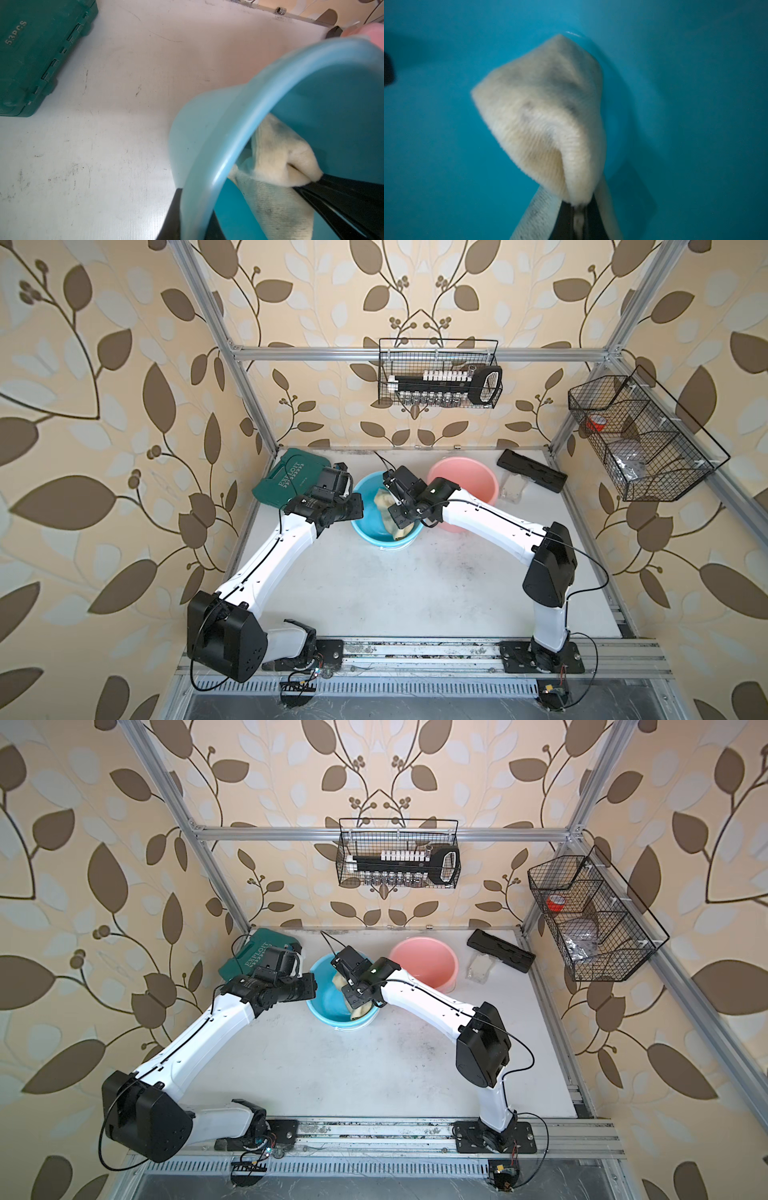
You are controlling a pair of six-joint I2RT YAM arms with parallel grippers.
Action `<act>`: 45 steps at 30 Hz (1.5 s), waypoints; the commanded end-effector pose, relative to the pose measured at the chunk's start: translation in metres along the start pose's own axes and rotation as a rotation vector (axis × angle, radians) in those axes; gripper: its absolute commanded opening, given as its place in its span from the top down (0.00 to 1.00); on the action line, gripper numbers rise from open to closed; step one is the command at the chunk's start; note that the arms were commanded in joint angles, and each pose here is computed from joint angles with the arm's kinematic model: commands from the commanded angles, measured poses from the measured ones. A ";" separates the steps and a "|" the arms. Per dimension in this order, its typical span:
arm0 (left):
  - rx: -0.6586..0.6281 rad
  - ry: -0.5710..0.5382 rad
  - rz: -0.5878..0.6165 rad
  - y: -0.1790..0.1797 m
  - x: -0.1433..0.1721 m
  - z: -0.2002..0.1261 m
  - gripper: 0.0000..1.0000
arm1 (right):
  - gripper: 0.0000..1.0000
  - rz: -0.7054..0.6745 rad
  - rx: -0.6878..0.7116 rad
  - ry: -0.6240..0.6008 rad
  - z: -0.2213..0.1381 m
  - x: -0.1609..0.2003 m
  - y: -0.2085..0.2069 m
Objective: Wipe the inside of the bucket with a cloth
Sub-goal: Wipe the dirt from the inside of the bucket.
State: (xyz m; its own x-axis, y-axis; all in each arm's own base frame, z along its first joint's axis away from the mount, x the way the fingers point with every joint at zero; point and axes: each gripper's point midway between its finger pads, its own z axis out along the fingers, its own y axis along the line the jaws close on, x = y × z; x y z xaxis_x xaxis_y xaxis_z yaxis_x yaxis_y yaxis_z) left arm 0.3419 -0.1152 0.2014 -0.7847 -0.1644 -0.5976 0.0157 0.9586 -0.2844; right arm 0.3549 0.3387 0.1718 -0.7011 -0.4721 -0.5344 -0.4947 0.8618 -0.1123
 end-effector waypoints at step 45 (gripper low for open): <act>0.189 0.073 -0.128 -0.033 0.031 -0.016 1.00 | 1.00 0.128 -0.030 0.331 0.137 0.034 0.017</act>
State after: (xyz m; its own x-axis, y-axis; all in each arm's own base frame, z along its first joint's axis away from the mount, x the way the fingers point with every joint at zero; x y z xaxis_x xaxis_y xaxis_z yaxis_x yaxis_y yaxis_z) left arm 0.3320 -0.1234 0.1938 -0.7799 -0.3064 -0.5457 -0.0681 0.9083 -0.4127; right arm 0.3895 0.3583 0.0552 -0.8380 -0.4754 -0.2678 -0.4574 0.8796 -0.1304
